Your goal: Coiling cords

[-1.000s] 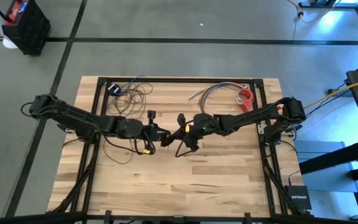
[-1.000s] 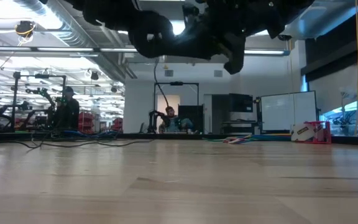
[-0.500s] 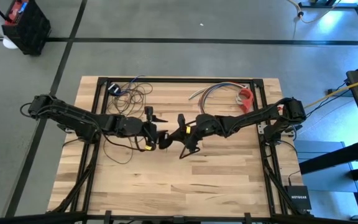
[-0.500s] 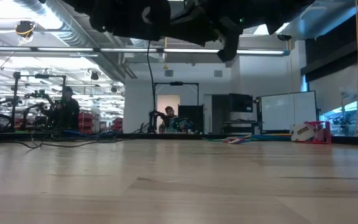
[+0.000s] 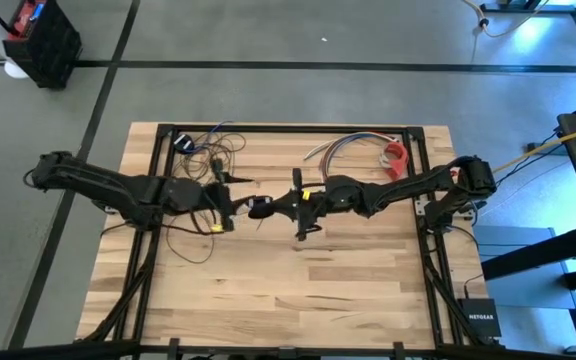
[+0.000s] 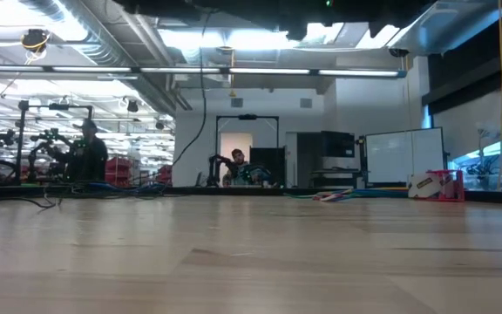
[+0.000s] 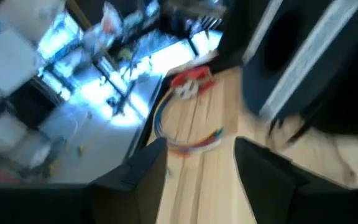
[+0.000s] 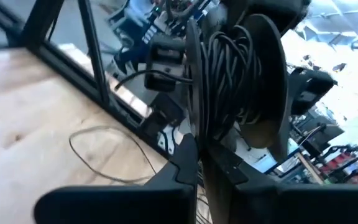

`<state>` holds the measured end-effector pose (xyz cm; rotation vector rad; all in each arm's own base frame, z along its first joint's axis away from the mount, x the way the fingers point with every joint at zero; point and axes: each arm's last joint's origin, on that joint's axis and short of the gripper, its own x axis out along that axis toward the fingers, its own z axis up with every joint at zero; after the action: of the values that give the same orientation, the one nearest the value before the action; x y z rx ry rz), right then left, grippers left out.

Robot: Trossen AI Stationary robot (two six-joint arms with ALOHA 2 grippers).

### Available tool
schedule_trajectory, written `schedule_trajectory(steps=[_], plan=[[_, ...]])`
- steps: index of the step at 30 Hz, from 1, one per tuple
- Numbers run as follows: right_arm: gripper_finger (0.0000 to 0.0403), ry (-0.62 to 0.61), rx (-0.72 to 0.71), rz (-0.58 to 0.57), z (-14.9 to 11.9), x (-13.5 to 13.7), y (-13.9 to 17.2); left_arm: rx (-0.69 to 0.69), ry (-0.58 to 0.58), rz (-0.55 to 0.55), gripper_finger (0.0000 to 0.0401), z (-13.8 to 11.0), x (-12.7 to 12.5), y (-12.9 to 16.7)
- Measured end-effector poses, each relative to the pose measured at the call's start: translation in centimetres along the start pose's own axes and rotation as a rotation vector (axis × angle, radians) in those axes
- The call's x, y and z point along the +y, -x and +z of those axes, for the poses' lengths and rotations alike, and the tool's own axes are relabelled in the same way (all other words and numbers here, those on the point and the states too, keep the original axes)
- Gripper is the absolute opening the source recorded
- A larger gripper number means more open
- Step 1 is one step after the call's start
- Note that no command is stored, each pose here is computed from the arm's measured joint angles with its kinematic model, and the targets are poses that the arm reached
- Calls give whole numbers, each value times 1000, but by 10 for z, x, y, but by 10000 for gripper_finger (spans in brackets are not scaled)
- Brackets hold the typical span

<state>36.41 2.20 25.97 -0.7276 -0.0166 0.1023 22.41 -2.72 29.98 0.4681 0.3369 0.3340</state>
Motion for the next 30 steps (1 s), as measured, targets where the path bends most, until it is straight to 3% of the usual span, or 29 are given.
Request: schedule_trajectory(steps=[7, 13, 21, 27, 30], plan=[[17, -129, -1, -11, 3, -2, 2, 63, 132, -18, 182, -8, 11, 21], [17, -243, -23, -31, 8, -7, 2, 129, 163, -62, 182, -15, 5, 24], [17, -348, -21, -26, 8, -7, 2, 94, 173, -106, 182, -11, 2, 25], [17, -356, -12, -16, 7, -6, 2, 36, 169, -118, 182, -4, -1, 26], [17, -357, -14, -16, 7, -6, 2, 11, 180, -177, 182, -2, -4, 24]])
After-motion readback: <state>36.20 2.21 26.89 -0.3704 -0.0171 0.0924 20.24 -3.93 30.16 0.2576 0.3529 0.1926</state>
